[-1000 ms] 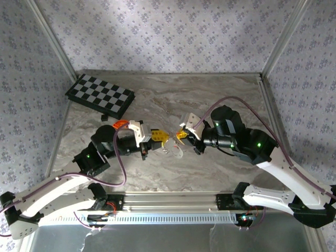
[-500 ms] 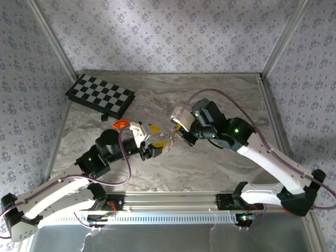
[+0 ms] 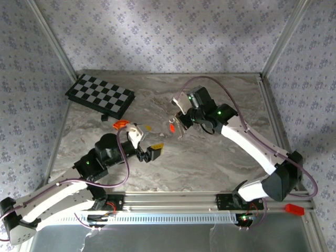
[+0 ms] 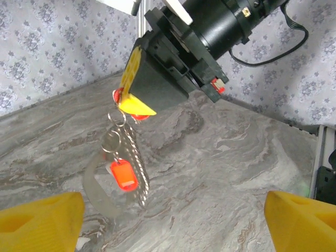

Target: Put the keys on the keyring

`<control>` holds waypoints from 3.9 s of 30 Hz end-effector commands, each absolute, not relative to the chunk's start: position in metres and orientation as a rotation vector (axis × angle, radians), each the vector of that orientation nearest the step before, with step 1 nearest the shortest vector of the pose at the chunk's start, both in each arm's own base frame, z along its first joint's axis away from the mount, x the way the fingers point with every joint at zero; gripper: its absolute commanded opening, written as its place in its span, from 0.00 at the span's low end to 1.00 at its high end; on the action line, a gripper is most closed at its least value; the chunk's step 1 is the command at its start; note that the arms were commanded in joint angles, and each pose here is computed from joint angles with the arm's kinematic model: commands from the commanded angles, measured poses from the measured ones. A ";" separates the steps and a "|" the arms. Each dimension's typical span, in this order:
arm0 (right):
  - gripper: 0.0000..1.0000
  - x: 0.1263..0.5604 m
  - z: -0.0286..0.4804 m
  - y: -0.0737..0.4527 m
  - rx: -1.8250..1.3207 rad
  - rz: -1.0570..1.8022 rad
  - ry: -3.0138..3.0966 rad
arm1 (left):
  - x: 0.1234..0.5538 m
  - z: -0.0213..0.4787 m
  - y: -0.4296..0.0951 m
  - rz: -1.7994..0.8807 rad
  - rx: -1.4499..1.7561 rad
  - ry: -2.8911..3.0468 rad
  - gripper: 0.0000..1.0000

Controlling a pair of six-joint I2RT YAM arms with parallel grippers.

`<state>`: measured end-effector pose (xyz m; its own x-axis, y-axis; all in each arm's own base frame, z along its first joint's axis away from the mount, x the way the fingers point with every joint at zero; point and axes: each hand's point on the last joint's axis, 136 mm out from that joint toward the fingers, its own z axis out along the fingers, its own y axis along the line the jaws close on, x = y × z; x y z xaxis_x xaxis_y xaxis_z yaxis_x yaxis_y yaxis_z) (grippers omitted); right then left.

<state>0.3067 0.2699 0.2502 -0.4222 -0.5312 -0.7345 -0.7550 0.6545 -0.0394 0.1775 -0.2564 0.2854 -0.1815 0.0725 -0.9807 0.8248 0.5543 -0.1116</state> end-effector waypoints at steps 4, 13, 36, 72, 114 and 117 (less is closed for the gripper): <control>0.00 0.332 0.246 0.283 -0.910 0.473 2.110 | 0.181 0.293 -0.248 -0.799 0.713 1.620 0.97; 0.00 0.343 0.216 0.291 -0.869 0.542 2.170 | 0.180 0.295 -0.248 -0.819 0.696 1.615 0.99; 0.00 0.285 0.164 0.287 -0.922 0.719 2.284 | 0.179 0.308 -0.248 -0.851 0.669 1.570 0.99; 0.26 0.199 0.076 0.226 -0.694 0.639 2.490 | 0.212 0.289 -0.250 -0.716 0.589 1.698 1.00; 1.00 0.293 0.132 -0.031 0.265 -0.133 1.876 | 0.309 0.165 0.031 0.310 -0.359 1.843 1.00; 1.00 0.298 0.126 -0.031 0.257 -0.131 1.862 | 0.313 0.151 0.042 0.309 -0.406 1.846 0.99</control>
<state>0.2887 -0.0321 0.1154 -0.3599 0.1243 -0.9247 0.2630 0.9644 0.0273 0.3018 0.0345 0.1380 -0.3734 -0.0903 -0.9233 -0.3959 0.9156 0.0706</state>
